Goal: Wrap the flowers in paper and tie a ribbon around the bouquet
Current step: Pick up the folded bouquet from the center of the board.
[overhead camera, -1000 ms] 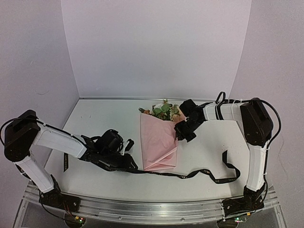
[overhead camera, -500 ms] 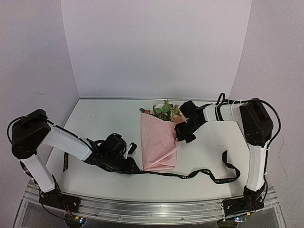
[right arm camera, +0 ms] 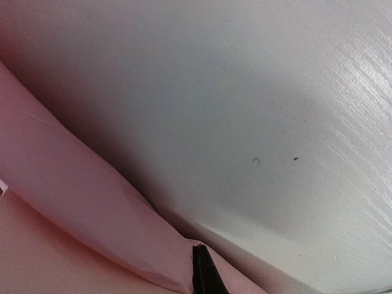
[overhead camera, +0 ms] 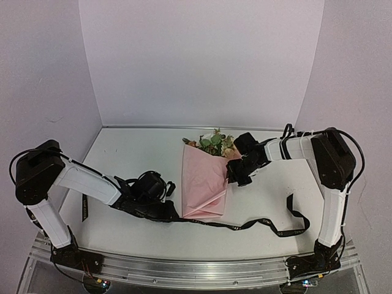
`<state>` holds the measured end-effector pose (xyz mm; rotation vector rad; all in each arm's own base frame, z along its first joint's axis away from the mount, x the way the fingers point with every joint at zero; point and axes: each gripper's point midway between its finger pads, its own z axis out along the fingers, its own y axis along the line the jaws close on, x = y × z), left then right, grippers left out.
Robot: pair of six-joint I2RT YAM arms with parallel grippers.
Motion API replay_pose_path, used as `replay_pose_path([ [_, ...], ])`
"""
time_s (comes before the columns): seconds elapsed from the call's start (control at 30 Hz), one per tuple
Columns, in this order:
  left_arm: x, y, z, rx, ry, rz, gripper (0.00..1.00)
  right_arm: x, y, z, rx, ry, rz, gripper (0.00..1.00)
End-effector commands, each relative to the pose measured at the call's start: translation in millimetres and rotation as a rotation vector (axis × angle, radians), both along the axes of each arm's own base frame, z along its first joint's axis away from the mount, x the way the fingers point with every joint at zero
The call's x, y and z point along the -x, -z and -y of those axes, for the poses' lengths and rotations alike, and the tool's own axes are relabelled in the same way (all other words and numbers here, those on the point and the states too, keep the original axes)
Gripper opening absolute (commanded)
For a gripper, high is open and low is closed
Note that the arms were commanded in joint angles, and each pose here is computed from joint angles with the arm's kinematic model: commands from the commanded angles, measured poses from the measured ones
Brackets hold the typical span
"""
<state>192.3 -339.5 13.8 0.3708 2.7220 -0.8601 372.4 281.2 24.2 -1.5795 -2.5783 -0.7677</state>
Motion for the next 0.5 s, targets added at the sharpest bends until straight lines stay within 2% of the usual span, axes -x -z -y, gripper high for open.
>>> replay_pose_path([
  [0.0, 7.8, 34.7, -36.9, -0.188, -0.061, -0.055, 0.14, -7.5, -29.3, -7.9, -0.072, 0.053, 0.056, 0.0],
  [0.47, 5.4, 41.6, -45.4, -0.229, -0.123, -0.072, 0.13, -11.1, -33.7, -12.3, -0.156, 0.125, 0.079, 0.0],
])
